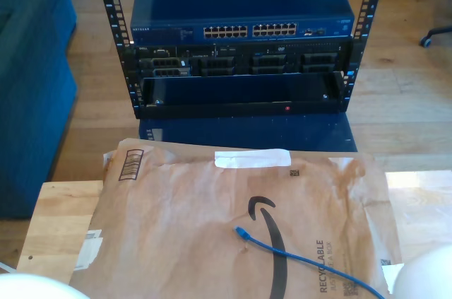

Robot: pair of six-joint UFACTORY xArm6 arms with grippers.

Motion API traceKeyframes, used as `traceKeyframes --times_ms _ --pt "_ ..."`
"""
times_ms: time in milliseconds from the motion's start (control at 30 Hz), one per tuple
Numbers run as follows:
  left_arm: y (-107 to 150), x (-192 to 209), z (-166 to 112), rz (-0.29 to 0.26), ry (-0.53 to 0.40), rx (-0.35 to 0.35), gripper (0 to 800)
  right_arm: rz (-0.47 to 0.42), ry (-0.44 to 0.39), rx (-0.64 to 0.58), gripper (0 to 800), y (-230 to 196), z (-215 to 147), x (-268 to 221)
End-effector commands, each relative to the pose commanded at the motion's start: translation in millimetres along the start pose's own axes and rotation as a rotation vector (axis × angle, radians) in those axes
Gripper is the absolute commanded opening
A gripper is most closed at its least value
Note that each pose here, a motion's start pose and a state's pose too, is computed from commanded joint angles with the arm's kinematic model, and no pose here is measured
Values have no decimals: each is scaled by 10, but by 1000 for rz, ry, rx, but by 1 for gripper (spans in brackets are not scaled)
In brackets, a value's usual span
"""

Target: Grab the cable and plug it in

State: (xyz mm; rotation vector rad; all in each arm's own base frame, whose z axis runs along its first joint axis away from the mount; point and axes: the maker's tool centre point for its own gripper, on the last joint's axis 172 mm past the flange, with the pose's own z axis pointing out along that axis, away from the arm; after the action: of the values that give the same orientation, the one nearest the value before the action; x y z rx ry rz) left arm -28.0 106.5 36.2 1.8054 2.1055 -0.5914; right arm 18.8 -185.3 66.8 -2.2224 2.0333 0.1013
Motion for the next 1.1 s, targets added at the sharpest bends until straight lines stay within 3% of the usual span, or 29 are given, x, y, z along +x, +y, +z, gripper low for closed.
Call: traceKeyframes --times_ms 100,333,433,600,700,833,967,1100 --pt "-3 6 -6 1 2 1 800 8 35 0 791 -18 -127 87" --pt "-26 42 -163 -2 10 5 800 195 127 10 791 -274 -808 455" --pt "-45 -2 -258 -4 -11 9 799 213 150 16 791 -499 -966 513" --pt "-41 -48 -718 -2 -27 22 800 255 150 22 791 -768 -1038 472" --pt "286 -185 -1200 40 -50 5 800 304 146 26 791 -884 -1123 438" --pt "845 -292 -1736 -16 -31 -33 800 353 143 33 791 -1154 -1212 351" --pt "1442 -555 -1913 -56 49 37 800 405 141 40 789 -1555 -1232 151" --pt "1837 -978 -1761 -73 104 127 800 424 78 -36 790 -1863 -1268 -413"
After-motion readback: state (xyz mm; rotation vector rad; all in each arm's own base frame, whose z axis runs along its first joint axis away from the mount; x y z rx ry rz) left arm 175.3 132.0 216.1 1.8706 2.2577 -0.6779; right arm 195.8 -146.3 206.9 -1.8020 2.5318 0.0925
